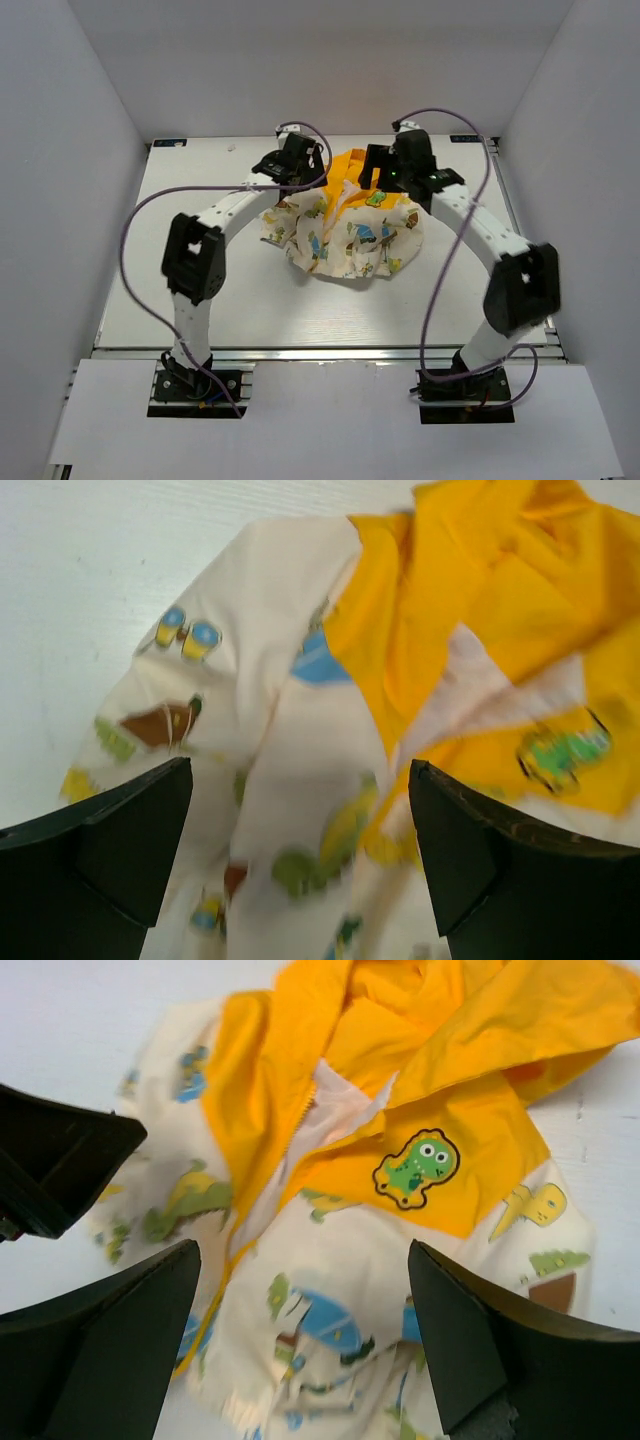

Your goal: Zip up the jacket

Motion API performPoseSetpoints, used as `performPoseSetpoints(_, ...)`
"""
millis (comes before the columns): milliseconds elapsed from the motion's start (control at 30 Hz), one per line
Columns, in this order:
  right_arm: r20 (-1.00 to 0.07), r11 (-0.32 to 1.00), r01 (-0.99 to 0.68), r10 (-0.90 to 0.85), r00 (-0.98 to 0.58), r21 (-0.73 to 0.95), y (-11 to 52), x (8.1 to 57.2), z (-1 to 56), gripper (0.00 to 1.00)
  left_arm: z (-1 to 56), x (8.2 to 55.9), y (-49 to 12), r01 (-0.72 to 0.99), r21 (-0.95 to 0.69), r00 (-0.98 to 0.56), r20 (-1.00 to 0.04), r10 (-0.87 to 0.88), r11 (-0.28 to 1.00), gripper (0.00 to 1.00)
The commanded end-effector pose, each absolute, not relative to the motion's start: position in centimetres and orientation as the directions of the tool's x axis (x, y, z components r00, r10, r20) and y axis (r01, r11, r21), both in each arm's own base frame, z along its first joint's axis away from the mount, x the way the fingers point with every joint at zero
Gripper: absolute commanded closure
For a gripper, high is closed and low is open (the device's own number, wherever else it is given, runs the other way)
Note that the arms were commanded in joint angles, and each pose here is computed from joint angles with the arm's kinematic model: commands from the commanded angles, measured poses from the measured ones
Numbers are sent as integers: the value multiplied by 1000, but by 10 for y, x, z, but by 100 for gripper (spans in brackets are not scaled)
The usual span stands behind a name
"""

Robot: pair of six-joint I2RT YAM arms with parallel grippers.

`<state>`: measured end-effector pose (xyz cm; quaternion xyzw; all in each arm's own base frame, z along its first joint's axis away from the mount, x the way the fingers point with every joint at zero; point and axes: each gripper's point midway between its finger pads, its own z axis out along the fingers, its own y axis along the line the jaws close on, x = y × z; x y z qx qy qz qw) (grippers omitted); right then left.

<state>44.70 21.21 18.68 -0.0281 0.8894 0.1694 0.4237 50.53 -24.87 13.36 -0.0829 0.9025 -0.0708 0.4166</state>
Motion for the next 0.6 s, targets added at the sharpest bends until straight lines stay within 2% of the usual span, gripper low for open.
performPoseSetpoints(0,-839,914,-264,131,-529,309,207,411,252,11,269,470,-255,66,-370,-458,-836,-302,927,2)
performPoseSetpoints(33,-827,917,-253,127,-548,308,204,400,244,11,269,461,-252,73,-376,-463,-833,-302,924,2)
performPoseSetpoints(67,-832,911,-260,139,-537,320,201,383,252,11,244,444,-248,79,-367,-513,-812,-278,927,2)
performPoseSetpoints(100,-797,907,-262,120,-591,331,204,361,222,11,263,430,-242,104,-393,-482,-823,-300,913,2)
performPoseSetpoints(133,-807,895,-284,128,-576,345,206,348,228,11,232,413,-235,99,-378,-530,-803,-273,921,2)
performPoseSetpoints(167,-802,881,-311,117,-586,357,216,335,221,11,248,400,-238,154,-419,-507,-811,-292,895,2)
performPoseSetpoints(267,-760,868,-342,62,-646,361,225,310,192,11,217,373,-240,205,-440,-573,-778,-258,874,2)
performPoseSetpoints(400,-661,828,-415,-73,-747,377,253,278,152,11,203,355,-256,284,-488,-631,-743,-222,826,2)
performPoseSetpoints(567,-564,844,-384,-122,-817,374,263,280,103,11,173,358,-273,326,-477,-672,-724,-155,817,2)
